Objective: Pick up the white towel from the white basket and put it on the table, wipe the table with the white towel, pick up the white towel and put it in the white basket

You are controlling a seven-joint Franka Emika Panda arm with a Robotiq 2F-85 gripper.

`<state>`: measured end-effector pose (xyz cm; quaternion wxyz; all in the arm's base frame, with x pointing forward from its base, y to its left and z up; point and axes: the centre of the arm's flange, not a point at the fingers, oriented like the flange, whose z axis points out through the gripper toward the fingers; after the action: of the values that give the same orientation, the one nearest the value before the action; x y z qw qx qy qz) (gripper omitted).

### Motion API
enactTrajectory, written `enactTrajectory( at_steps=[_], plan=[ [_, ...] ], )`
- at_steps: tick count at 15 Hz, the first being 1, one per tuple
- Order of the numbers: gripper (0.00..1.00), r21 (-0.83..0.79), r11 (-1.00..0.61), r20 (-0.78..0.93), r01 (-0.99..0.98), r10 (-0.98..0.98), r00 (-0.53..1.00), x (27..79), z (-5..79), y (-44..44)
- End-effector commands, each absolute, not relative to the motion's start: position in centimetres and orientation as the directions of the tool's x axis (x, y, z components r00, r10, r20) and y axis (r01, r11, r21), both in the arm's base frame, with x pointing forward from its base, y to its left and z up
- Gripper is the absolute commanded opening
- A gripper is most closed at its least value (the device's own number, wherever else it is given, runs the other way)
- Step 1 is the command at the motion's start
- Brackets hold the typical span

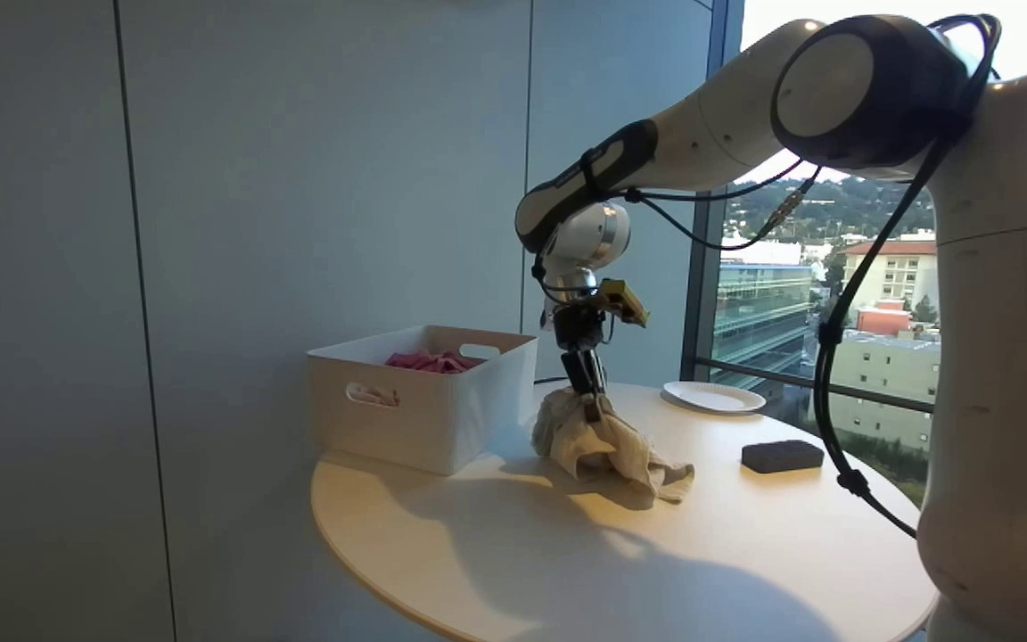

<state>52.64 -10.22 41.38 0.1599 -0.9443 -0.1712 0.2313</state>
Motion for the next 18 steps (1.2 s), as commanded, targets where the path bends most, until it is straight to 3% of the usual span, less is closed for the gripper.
enactTrajectory(
  at_steps=[1, 7, 8, 9, 10, 11, 13, 14, 18],
  plan=[
    [0.12, -0.231, -0.923, -0.445, 0.307, 0.381, 0.81, 52.1, 41.4, -9.2],
    [0.11, -0.136, -0.897, -0.481, 0.42, 0.431, 0.764, 51.6, 41.5, -8.8],
    [0.37, -0.117, -0.885, -0.438, 0.45, 0.453, 0.776, 51.2, 43.0, -8.1],
    [0.37, -0.129, -0.876, -0.411, 0.465, 0.473, 0.779, 50.9, 44.3, -7.7],
    [0.44, -0.121, -0.869, -0.352, 0.479, 0.489, 0.798, 50.6, 46.4, -7.6],
    [0.26, -0.14, -0.891, -0.444, 0.432, 0.446, 0.777, 52.7, 42.4, -8.4],
    [0.42, -0.119, -0.883, -0.396, 0.455, 0.462, 0.793, 52.0, 45.3, -7.9],
    [0.45, -0.113, -0.88, -0.384, 0.461, 0.466, 0.797, 51.6, 46.2, -7.8],
    [0.44, -0.112, -0.878, -0.379, 0.466, 0.471, 0.797, 51.1, 46.1, -7.7]
  ],
)
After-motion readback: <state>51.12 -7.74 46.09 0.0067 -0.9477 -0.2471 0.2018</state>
